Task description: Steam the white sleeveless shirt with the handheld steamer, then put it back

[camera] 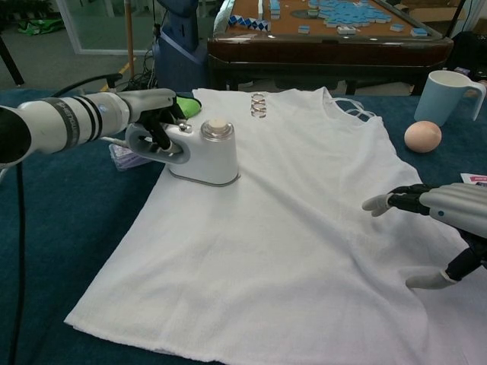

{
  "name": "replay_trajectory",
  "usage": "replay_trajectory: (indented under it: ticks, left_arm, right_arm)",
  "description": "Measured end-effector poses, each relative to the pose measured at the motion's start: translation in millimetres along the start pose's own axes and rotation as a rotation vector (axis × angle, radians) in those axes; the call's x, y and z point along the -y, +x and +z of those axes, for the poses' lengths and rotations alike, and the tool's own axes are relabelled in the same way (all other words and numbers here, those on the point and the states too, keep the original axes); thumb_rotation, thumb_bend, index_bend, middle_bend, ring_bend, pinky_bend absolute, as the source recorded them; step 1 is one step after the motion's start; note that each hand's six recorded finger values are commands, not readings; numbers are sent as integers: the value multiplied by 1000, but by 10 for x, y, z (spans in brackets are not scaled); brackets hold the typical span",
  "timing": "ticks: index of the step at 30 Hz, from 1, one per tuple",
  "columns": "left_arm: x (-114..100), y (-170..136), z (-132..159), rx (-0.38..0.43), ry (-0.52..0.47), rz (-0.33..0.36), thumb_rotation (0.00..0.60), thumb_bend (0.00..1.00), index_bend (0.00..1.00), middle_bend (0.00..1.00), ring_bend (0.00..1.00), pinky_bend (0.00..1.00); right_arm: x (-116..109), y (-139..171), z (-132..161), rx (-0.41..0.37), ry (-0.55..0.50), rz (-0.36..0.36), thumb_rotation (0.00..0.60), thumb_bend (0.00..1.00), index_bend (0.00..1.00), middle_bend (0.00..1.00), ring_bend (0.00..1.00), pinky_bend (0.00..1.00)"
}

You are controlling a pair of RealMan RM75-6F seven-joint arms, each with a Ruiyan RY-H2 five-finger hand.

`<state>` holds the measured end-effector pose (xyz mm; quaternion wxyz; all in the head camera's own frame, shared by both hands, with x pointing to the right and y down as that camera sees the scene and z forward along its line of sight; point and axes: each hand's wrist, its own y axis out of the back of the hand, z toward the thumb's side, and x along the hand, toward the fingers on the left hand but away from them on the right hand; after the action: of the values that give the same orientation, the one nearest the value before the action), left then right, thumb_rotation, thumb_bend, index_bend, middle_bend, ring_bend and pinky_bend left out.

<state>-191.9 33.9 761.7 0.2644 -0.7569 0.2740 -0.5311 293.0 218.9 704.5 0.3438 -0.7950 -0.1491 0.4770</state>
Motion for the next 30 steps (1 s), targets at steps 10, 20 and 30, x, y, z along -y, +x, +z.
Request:
replay_trajectory:
  ticks: [10,20,30]
  left_arm:
    - [108,-286,-2,68,102,-71,600,199,811,751,644,691]
    - [156,-585,58,131,166,-124,600,199,808,751,642,691]
    - [59,-563,165,137,132,-105,600,199,808,751,641,691]
  right_arm:
    - [8,11,29,-9,-5,3,473,0,119,187,86,75]
    - [18,17,32,-14,-12,7,475,0,119,187,86,75]
    - [15,34,-13,-2,-20,4,474,0,119,187,86,75]
